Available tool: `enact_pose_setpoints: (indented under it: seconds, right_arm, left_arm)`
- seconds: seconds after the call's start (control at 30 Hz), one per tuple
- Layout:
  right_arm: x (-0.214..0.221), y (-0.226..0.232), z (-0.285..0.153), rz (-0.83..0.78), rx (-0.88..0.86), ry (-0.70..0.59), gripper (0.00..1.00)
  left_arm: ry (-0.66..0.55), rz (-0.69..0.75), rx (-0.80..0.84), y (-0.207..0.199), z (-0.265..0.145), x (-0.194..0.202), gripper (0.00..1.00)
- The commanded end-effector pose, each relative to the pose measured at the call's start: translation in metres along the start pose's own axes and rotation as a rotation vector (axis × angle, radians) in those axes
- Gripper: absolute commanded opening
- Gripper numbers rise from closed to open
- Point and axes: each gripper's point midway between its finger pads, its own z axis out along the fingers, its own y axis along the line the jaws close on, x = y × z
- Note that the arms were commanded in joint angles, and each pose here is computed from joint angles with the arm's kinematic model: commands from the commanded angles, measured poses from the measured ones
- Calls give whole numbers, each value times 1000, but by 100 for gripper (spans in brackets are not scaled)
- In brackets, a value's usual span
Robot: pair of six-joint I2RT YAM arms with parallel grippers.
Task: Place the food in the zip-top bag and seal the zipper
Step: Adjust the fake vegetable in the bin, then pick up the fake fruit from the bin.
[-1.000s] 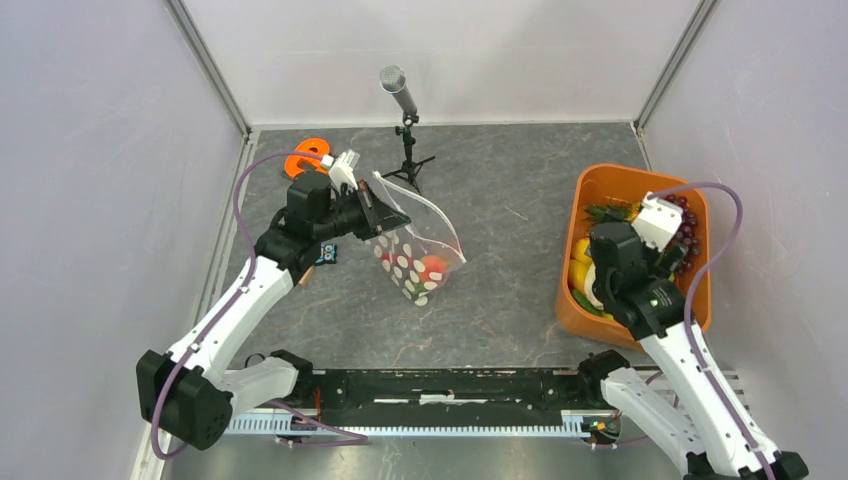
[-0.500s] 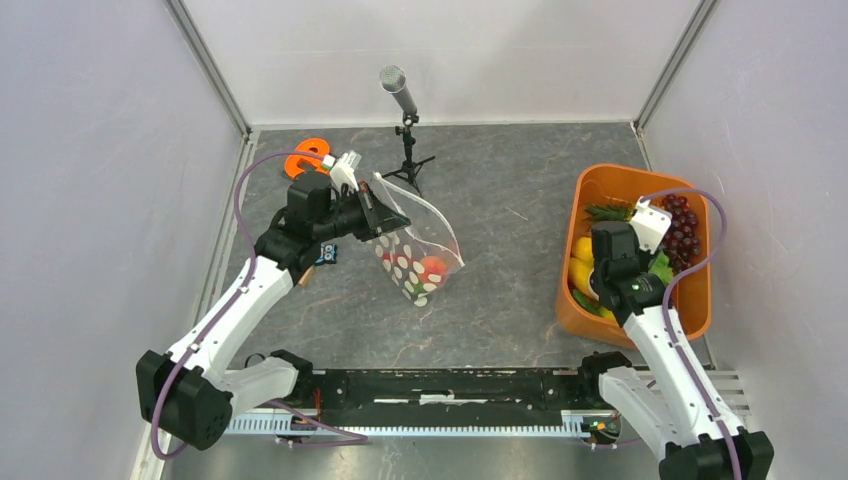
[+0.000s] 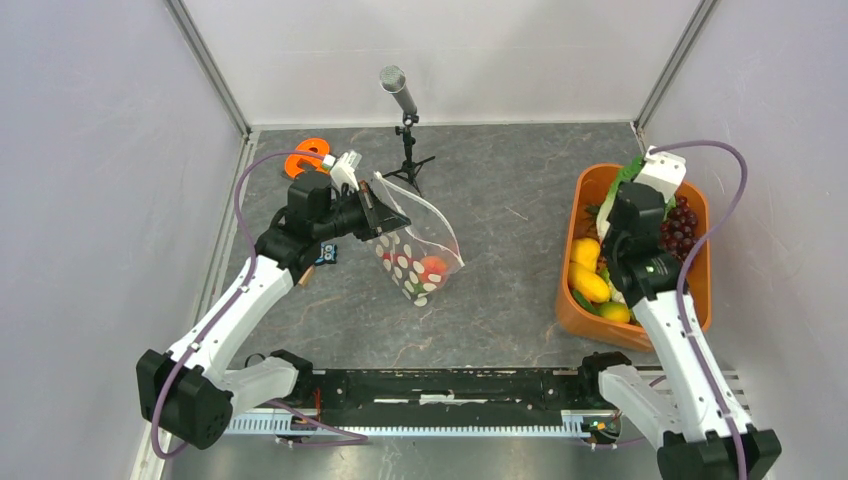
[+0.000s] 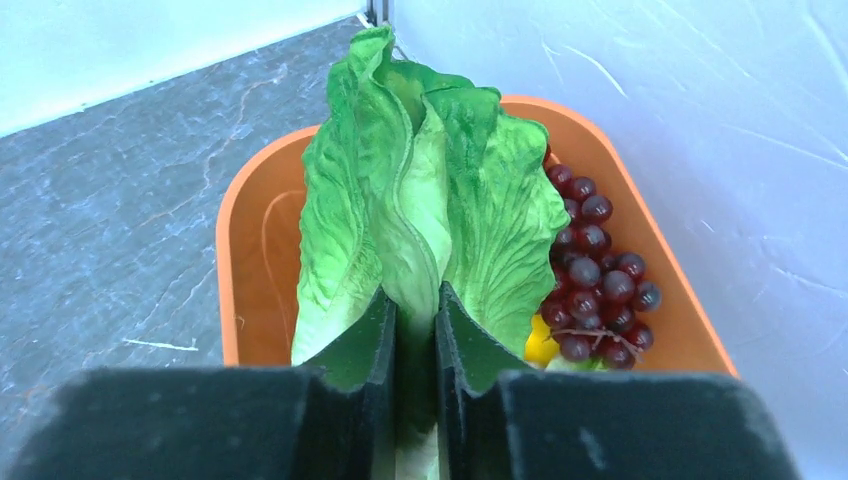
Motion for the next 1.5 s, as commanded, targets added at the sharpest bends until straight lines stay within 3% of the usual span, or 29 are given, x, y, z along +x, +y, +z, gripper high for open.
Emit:
enact_pose_setpoints:
  seconds: [0.0,0.07,0.13,0.2,0.27,0.4,0.5,0.63,0.73,0.9,1.27,1.47]
  right_arm:
    - [0,13,28,-69,9,-4,24]
    - [15,20,39,-77,7,43,36]
    - [29,20,54,-92,3,58,56]
    - [40,20,68,-94,-23,105,57]
    - [39,15,73,-82,-56,170,71]
    - [18,13,51,-22,-124,97,77]
    - [25,-12,33,42,-43,89,77]
    - [82,-40,30,92,19,245,66]
    - [121,-41,30,192,-42,313,58]
    - [160,-35,36,254,-119,363,58]
    - [164,-3,69,186,-326,303,62]
    - [134,8,72,168,-393,203,67]
  left_arm:
    - [-23,57,47,-15,-2,-12,2]
    - [-23,60,45,-14,-2,-12,2]
    - [-20,61,39,-12,-1,-11,2]
    - [-14,59,43,-12,-1,-10,2]
    - [-11,59,45,-13,-1,-9,2]
    - [-20,63,36,-11,-2,-9,2]
    - [-18,66,35,-11,-2,-10,2]
    - [-18,69,42,-12,-1,-11,2]
    - [-16,77,40,-12,-2,-10,2]
    - [-17,82,30,-11,-4,-9,2]
    - [-16,65,49,-12,-1,-8,2]
    - [-9,62,44,-9,1,-7,2]
